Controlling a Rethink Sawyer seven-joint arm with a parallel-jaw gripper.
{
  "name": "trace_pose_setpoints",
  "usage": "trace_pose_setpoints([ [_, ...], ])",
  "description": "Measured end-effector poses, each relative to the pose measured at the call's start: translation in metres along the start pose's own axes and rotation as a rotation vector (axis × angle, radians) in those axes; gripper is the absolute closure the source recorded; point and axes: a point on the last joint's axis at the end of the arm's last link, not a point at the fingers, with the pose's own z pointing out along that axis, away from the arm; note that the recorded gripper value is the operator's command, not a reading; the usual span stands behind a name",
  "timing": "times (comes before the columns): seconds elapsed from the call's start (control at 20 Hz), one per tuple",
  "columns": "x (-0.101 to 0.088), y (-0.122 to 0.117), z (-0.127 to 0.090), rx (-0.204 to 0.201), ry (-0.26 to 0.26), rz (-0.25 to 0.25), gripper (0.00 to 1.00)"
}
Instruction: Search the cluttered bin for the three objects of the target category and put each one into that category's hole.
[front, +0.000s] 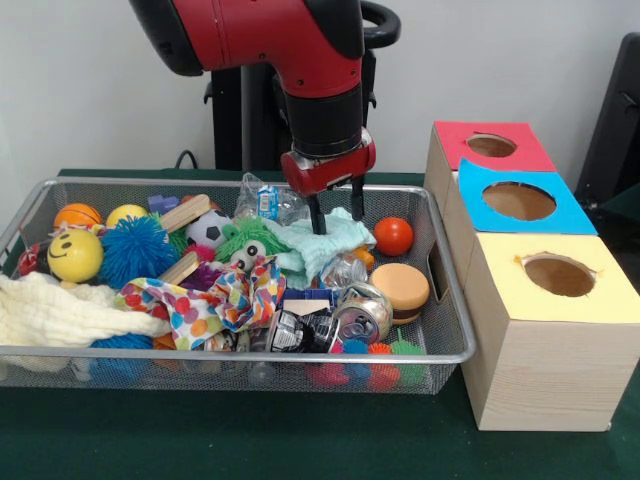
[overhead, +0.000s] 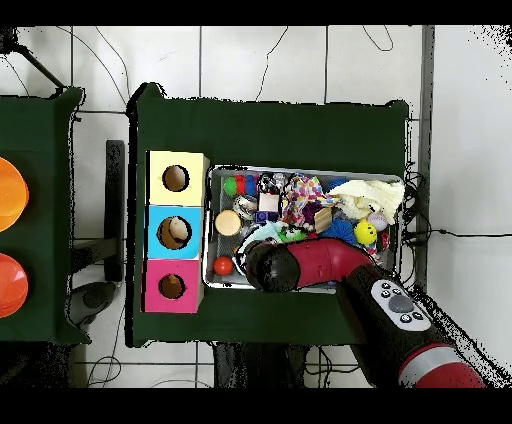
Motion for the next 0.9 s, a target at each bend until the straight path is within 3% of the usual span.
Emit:
trace_pose_setpoints([
  [0.9, 0.007, 0.006, 0.020, -0.026, -0.006, 0.010, 0.00],
])
